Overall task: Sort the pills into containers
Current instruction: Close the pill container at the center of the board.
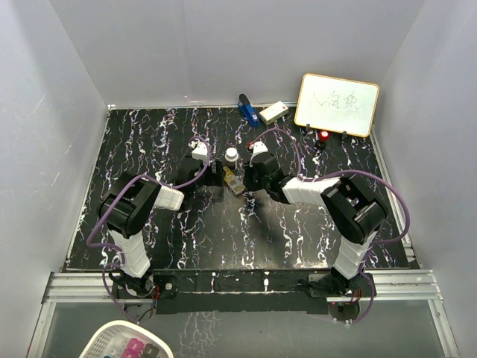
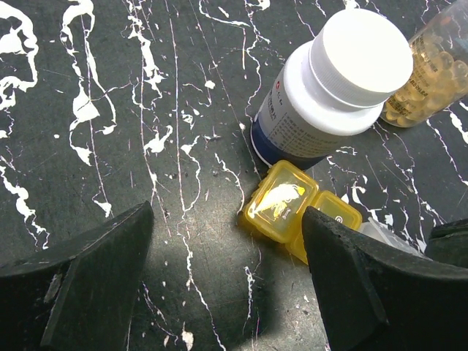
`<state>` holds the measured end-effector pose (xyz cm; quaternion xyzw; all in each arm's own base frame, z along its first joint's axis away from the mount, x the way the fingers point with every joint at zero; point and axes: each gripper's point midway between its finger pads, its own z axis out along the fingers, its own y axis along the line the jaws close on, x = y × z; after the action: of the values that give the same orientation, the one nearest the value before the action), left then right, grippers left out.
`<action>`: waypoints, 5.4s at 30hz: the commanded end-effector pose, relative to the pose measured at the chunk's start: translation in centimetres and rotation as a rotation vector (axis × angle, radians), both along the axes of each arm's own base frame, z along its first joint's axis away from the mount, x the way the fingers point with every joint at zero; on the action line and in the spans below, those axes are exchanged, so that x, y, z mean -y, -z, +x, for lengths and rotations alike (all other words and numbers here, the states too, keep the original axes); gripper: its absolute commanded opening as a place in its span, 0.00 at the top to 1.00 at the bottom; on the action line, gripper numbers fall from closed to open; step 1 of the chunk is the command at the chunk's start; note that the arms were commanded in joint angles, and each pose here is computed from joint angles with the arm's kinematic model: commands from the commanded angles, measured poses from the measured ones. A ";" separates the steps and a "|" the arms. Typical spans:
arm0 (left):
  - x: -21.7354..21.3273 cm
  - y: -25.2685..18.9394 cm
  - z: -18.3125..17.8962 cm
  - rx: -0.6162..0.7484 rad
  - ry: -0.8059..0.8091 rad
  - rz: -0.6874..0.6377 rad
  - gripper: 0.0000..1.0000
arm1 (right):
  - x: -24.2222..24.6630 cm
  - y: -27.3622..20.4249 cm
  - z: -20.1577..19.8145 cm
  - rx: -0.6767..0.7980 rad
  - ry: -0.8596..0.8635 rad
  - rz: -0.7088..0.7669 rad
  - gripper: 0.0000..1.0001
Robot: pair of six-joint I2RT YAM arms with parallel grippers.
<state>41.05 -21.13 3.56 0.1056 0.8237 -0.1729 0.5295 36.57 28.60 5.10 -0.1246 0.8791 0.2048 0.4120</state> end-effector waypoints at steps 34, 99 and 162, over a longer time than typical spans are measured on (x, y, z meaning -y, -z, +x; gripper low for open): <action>-0.8 1.7 -0.3 -0.056 -0.024 0.030 0.21 | -2.4 -5.2 -1.0 0.126 -0.047 0.050 0.95; -0.7 1.3 -0.2 -0.052 -0.026 0.019 0.22 | 0.0 -7.0 0.7 0.219 0.137 -0.045 0.72; -0.7 2.7 -0.4 -0.084 -0.036 0.012 0.23 | -3.8 1.1 -0.5 0.024 -0.038 -0.026 0.88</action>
<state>41.78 -20.87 3.35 0.0751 0.8241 -0.1773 0.5327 35.92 32.55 5.25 -0.1568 0.8650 0.2062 0.4297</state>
